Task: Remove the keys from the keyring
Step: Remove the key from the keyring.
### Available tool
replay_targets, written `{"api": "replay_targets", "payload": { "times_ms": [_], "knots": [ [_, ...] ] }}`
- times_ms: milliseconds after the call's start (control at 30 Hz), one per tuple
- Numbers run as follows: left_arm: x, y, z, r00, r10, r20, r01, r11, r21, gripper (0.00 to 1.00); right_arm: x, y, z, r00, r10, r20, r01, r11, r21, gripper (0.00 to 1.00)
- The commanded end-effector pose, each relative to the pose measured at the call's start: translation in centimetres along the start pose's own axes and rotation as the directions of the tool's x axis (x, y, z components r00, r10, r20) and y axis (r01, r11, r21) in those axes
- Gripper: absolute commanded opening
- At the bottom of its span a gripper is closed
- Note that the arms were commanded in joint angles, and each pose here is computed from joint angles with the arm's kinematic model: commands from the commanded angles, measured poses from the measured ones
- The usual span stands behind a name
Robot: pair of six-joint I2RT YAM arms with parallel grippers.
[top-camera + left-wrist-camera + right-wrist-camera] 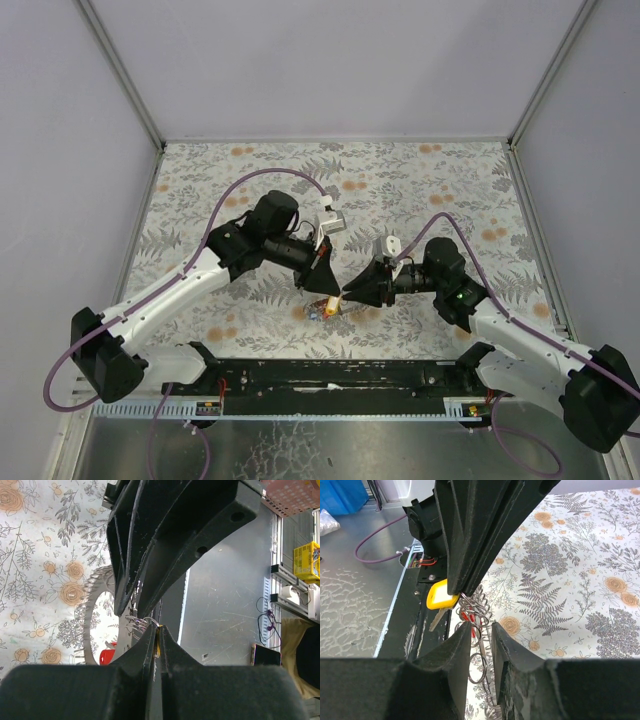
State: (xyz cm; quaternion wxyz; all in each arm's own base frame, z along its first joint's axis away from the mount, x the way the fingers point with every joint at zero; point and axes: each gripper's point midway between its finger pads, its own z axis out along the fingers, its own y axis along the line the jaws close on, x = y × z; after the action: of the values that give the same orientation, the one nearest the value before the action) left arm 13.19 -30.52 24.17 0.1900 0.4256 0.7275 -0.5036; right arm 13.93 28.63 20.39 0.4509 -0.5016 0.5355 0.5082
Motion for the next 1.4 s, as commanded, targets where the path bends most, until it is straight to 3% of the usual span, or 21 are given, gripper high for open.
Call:
{"api": "replay_targets", "payload": {
  "times_ms": [0, 367, 567, 933, 1067, 1367],
  "knots": [
    [-1.3, -1.5, -0.3, 0.998, 0.054, 0.018, -0.055, 0.997, 0.046, 0.00, -1.7, 0.0, 0.2, 0.997, -0.044, 0.058, 0.045, 0.999, -0.012, 0.30],
    [-1.1, -1.6, -0.2, 0.999, 0.054, 0.001, -0.054, 0.997, 0.049, 0.00, -2.3, 0.7, 0.2, 0.995, -0.054, 0.087, 0.058, 0.997, -0.049, 0.32],
    [-1.1, -1.5, -0.2, 0.999, 0.054, -0.001, -0.053, 0.997, 0.048, 0.00, -2.1, 1.3, 0.1, 0.991, -0.106, 0.082, 0.113, 0.990, -0.087, 0.20],
    [-0.6, -1.0, -0.1, 0.999, 0.043, -0.022, -0.042, 0.999, 0.030, 0.00, -2.5, 0.6, 0.0, 0.968, -0.239, 0.074, 0.244, 0.968, -0.064, 0.10],
    [0.1, -0.3, 0.1, 0.998, 0.030, -0.046, -0.029, 0.999, 0.012, 0.00, -2.7, 0.2, -0.3, 0.937, -0.344, 0.054, 0.347, 0.936, -0.058, 0.07],
    [0.3, 0.3, 0.6, 0.998, 0.011, -0.063, -0.009, 1.000, 0.025, 0.00, -3.2, 0.9, -0.3, 0.810, -0.584, 0.053, 0.586, 0.805, -0.087, 0.02]
  ]
}}
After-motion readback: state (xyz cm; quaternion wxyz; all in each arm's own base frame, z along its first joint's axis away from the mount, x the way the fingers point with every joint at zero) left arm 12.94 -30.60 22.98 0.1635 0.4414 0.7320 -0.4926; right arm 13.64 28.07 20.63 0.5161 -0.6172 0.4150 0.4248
